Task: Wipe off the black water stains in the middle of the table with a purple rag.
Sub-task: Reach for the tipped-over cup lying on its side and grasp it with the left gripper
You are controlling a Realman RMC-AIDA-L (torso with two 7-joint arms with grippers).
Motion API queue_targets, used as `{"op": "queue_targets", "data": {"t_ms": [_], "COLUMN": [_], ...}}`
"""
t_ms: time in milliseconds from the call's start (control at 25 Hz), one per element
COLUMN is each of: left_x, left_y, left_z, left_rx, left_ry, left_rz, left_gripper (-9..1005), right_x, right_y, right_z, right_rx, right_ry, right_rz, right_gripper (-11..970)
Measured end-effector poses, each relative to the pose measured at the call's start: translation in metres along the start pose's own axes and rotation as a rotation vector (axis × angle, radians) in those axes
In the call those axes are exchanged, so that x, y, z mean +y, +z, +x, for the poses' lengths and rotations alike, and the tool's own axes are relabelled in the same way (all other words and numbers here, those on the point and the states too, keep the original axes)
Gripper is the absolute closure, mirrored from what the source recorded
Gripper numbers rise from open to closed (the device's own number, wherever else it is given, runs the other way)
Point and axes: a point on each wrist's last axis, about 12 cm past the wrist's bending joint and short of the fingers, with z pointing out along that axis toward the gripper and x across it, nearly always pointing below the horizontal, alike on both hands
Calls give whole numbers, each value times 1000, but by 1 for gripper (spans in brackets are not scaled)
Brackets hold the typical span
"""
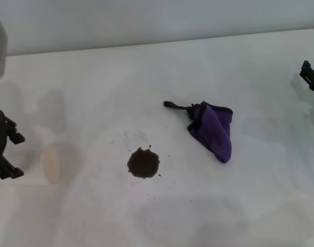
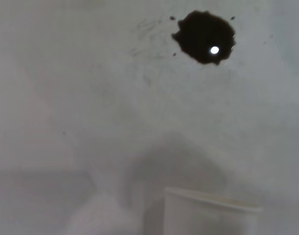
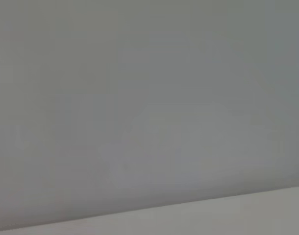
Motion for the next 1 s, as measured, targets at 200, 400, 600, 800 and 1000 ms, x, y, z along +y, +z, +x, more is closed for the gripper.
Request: {"op": "queue_targets", "data": {"t_ms": [200, 400, 600, 800, 1000], "left_x": [3, 4, 4, 4, 3], "left_y": [14, 21, 31, 38, 44], "left_z": [-7, -11, -12, -13, -14], "left_rx": [23, 46, 60, 62, 56], "left_ry": [17, 27, 26, 22, 16], "left_rz": [10, 23, 26, 28, 34], "left_gripper": [122, 121, 130, 144, 159], "right_x": [0, -1, -2, -3, -5], "right_y": [-1, -1, -1, -2, -2], "right_z": [1, 1, 1, 1, 1], "right_rx": [2, 3, 2, 3, 3], "right_ry": [1, 1, 0, -1, -2], "right_rz": [1, 3, 3, 7, 9], "right_gripper": [111, 114, 117, 120, 123]}}
